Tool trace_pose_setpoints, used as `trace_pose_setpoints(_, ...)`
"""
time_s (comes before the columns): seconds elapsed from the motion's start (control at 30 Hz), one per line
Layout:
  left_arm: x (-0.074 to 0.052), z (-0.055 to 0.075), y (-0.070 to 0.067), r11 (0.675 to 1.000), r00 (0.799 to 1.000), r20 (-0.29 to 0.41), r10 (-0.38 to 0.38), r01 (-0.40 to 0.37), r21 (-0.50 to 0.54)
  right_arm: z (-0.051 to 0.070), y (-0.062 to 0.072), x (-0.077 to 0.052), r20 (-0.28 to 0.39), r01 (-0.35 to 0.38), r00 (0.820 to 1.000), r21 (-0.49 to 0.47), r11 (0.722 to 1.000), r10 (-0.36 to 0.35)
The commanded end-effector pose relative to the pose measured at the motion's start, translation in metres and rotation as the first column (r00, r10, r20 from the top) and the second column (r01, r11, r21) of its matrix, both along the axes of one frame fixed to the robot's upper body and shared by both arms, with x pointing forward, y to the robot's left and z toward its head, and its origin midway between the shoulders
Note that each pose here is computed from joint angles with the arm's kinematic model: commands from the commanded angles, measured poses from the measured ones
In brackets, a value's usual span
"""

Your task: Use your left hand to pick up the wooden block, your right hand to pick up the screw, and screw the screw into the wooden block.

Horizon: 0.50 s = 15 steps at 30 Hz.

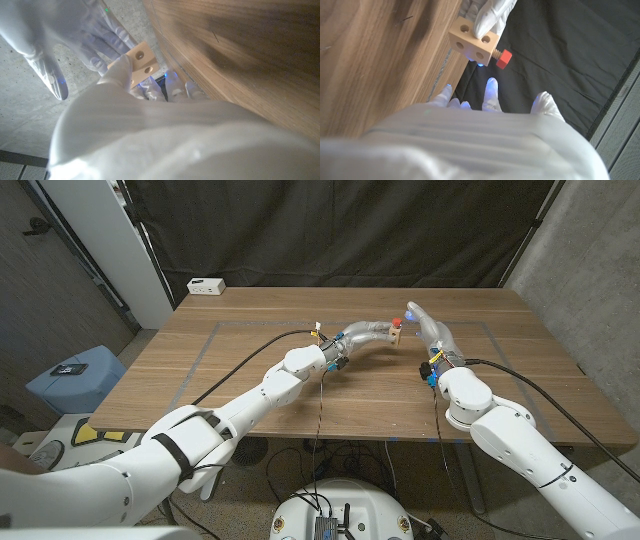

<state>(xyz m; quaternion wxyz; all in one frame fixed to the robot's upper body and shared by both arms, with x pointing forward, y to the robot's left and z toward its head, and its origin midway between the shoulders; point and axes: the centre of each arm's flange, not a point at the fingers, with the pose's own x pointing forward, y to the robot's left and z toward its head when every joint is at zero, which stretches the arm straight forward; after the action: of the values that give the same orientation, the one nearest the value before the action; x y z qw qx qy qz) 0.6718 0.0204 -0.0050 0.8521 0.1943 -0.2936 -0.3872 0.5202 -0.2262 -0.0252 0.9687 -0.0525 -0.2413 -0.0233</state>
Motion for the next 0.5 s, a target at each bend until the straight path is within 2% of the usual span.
trace_pose_setpoints(0.03, -0.0004, -0.0015, 0.0018, 1.000, 1.000, -0.002, 0.002, -0.002, -0.005, -0.0051, 0.0052, -0.0049, 0.022, 0.030, 0.999, 0.024, 0.999, -0.030)
trace_pose_setpoints(0.5, -0.0014, -0.0040, 0.0021, 1.000, 1.000, -0.005, 0.003, -0.003, -0.010, -0.0101, 0.0116, -0.0060, 0.016, 0.020, 1.000, 0.023, 1.000, -0.020)
